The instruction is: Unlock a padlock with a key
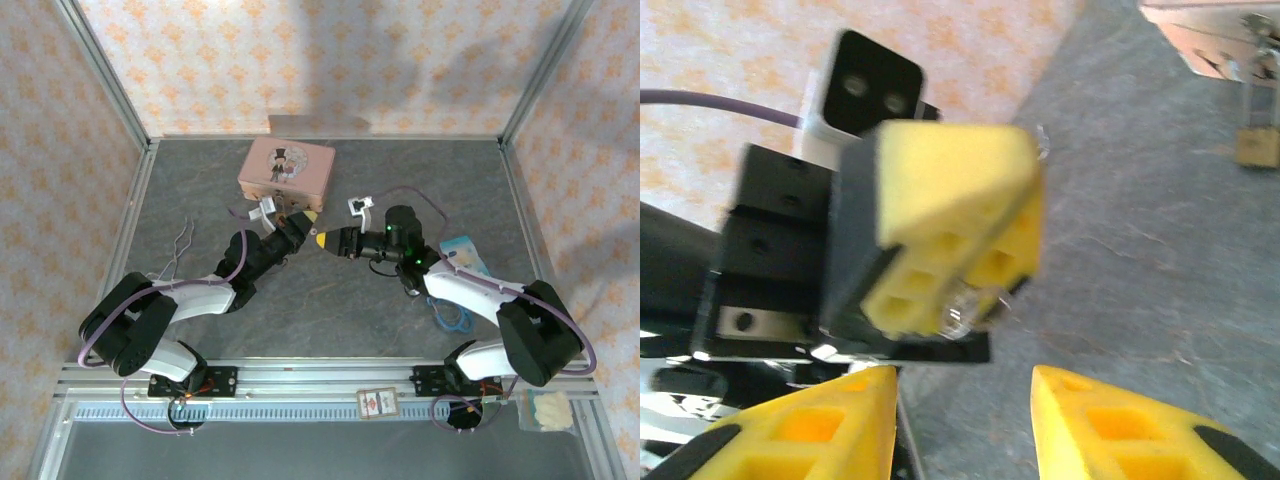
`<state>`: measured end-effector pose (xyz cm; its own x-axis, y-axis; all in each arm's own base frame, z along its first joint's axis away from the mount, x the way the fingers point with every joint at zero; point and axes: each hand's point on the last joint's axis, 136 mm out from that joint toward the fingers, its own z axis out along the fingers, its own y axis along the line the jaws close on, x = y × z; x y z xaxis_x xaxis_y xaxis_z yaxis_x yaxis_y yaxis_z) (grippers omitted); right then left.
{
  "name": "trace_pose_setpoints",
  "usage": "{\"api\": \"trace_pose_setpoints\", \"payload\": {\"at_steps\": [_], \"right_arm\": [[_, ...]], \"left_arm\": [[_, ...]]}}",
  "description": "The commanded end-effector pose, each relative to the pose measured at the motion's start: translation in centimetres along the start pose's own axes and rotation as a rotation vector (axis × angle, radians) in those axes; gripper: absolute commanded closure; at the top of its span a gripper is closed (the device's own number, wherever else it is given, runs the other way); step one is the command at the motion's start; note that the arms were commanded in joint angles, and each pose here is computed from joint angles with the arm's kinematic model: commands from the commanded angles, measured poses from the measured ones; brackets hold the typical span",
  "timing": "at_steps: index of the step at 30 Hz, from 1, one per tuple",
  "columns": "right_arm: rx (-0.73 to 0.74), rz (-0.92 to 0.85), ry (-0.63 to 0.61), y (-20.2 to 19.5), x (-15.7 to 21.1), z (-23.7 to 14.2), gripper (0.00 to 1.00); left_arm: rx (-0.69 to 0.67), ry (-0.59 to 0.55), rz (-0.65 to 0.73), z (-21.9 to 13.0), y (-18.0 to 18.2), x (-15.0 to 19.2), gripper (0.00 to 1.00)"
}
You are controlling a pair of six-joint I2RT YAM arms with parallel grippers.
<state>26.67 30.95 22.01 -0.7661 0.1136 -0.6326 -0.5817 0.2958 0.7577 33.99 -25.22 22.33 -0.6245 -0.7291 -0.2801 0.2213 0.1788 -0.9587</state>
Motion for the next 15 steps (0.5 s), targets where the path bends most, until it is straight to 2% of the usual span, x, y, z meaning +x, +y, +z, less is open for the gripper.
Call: {"api": "trace_pose_setpoints", "payload": {"at_steps": [1,6,15], "right_arm": [[-0.104,-0.028,-0.027,2.2,-1.1,0.0,0.63],[-0.092,-0.011,-0.018,1.5,-0.9,0.5,0.67],[-0.067,0.0,-0.035,0.5,-1.0,0.8,0.67]], "left_arm": [[0.058,0.036,0.045,0.0,-1.5,0.8,1.0],[0.085,0.05,0.044,0.1,-2.3,1.3,1.0],[0.149,0.067,0.012,-0.2,-3.8,1.9,1.0]]}}
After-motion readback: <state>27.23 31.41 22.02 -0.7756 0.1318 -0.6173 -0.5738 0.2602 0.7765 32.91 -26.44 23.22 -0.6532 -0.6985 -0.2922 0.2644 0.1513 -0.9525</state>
